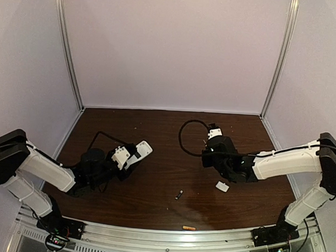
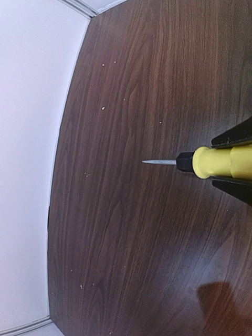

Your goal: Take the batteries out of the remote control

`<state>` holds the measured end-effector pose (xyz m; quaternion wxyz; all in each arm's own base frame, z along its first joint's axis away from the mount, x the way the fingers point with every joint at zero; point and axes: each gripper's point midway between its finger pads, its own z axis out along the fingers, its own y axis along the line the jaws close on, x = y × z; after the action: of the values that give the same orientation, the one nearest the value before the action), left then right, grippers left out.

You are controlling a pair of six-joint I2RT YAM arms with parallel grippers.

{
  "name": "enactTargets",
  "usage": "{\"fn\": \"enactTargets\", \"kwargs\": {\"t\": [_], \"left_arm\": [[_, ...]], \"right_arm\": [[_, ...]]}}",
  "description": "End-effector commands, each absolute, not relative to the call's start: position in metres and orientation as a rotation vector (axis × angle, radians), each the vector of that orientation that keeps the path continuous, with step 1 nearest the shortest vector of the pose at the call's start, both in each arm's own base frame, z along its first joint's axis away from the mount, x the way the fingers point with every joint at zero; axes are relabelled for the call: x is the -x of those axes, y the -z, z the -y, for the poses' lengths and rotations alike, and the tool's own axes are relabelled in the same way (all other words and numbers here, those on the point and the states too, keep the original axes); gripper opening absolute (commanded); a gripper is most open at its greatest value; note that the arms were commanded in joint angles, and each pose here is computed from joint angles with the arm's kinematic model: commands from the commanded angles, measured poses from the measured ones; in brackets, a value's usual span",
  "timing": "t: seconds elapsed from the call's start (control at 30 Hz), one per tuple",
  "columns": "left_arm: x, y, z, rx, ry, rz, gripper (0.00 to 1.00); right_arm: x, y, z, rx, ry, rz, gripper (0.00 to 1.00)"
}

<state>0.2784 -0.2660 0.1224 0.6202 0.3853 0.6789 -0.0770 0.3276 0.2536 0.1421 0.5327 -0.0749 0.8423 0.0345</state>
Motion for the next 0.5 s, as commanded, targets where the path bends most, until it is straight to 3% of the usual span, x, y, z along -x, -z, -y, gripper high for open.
{"fn": "enactTargets", "kwargs": {"t": [0.0,0.13,0.47], "left_arm": [[-0.285,-0.133,0.263,-0.826,0.18,-1.536,0.0],[-0.286,-0.131,0.265,-0.836,0.179,-1.544,0.0],[-0.286,-0.131,0.266,-0.84,0.187,-1.55,0.0]], "right_arm": [[-0.347,-0.141,-0.262,0.125,-0.118,-1.986,0.0],[-0.355,-0.123,-0.264,0.12,-0.135,-2.016,0.0],[-0.361,-0.087,-0.263,0.118,-0.143,-2.083,0.12]]}}
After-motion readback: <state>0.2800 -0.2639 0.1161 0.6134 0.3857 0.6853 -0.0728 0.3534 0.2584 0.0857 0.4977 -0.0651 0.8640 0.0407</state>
